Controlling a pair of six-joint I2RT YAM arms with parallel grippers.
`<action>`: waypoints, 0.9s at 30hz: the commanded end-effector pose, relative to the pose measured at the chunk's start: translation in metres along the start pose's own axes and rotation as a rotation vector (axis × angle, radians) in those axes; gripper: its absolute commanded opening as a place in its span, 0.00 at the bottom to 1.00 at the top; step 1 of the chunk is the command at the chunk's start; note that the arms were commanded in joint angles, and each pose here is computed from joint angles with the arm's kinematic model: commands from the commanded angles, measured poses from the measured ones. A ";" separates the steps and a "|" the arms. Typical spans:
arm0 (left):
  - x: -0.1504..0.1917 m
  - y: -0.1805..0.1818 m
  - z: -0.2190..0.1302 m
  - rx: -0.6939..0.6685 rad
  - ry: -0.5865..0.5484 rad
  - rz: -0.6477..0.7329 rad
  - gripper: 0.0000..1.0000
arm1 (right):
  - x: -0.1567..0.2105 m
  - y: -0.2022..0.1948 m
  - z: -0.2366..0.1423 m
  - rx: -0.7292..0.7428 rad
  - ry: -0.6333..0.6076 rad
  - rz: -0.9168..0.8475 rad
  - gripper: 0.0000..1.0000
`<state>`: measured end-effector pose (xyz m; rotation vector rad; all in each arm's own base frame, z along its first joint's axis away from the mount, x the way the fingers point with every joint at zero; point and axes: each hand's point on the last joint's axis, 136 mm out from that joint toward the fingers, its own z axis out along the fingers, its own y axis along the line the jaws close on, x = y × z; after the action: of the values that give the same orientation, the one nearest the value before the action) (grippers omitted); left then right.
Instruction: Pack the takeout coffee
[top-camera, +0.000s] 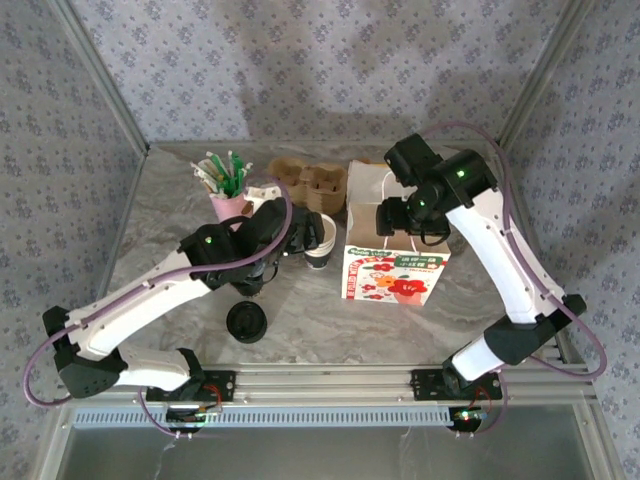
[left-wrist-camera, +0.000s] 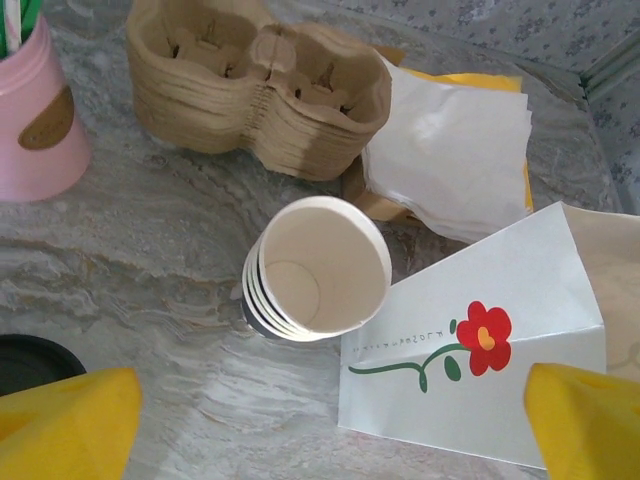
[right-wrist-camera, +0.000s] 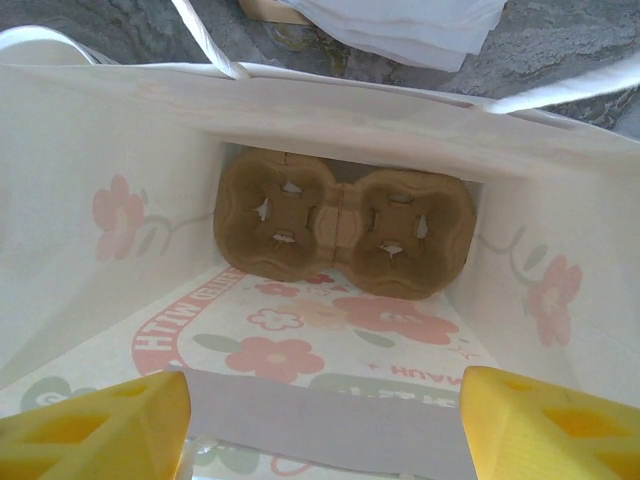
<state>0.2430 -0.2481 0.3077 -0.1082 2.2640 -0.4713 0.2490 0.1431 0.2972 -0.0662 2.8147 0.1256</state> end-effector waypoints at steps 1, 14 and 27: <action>-0.018 -0.006 -0.019 0.053 -0.042 0.078 1.00 | 0.003 -0.005 0.000 0.035 0.027 0.004 0.73; -0.022 -0.011 -0.028 0.119 -0.059 0.213 1.00 | -0.009 0.005 0.001 -0.020 0.007 -0.058 0.73; -0.040 0.010 -0.035 0.264 -0.084 0.018 1.00 | -0.016 0.023 -0.041 -0.191 -0.134 -0.388 0.75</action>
<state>0.2505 -0.2117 0.3341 0.0109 2.1510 -0.5957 0.2590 0.1628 0.3152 -0.4745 2.7178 0.2363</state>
